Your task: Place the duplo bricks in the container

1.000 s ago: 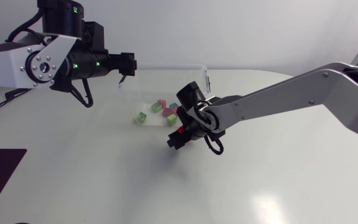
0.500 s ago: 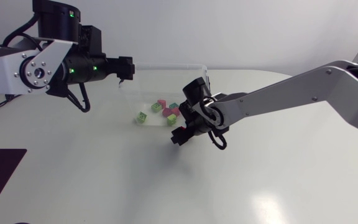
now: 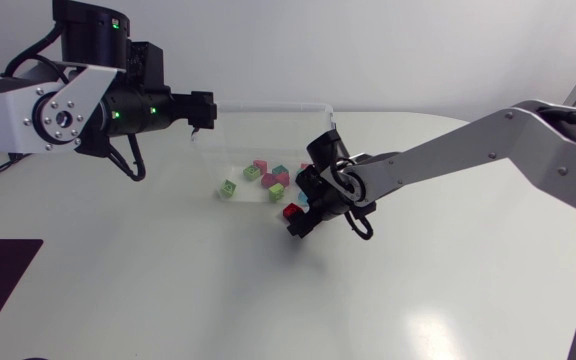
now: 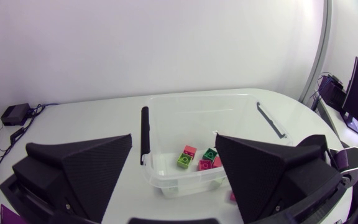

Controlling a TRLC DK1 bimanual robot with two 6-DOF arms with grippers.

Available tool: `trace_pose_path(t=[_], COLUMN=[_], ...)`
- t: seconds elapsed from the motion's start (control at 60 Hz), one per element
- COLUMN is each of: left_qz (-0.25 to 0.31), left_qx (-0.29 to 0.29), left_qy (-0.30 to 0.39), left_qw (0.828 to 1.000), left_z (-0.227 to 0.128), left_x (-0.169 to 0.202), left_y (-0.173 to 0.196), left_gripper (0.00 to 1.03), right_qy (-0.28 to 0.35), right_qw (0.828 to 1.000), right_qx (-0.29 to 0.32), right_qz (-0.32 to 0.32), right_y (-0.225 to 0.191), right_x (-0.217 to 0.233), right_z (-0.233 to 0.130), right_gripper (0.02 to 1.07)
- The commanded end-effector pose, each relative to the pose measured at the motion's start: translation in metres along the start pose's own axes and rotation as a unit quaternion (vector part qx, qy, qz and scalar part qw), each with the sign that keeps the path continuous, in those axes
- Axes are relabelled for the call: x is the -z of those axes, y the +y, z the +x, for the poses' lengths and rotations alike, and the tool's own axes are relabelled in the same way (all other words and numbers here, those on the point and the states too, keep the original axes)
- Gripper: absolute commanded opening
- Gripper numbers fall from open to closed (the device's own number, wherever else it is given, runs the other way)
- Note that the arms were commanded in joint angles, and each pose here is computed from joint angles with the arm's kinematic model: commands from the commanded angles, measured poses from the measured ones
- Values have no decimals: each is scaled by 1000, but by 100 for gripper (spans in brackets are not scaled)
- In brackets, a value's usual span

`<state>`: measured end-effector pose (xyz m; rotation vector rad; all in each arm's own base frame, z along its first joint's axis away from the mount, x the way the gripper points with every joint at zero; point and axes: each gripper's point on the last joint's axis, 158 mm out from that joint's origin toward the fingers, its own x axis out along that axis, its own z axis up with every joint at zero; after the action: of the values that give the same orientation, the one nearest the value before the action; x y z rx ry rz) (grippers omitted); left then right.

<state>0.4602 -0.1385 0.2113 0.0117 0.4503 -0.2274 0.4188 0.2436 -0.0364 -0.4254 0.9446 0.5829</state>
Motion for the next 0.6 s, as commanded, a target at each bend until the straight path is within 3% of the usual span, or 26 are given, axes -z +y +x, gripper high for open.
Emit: trace_pose_path(t=[0.0,0.583], left_qz=[0,5], left_qx=[-9,-3], left_qy=[9,11], left_qw=[1000,1000], left_z=[3,3], left_x=[13,16], left_y=[6,0], left_gripper=[94,95], right_qy=[11,29], right_qw=[1000,997], right_qx=[-9,-19], right_qz=[-21,-70], right_y=[5,9], right_x=[5,-3], right_z=[8,5], right_gripper=[89,87])
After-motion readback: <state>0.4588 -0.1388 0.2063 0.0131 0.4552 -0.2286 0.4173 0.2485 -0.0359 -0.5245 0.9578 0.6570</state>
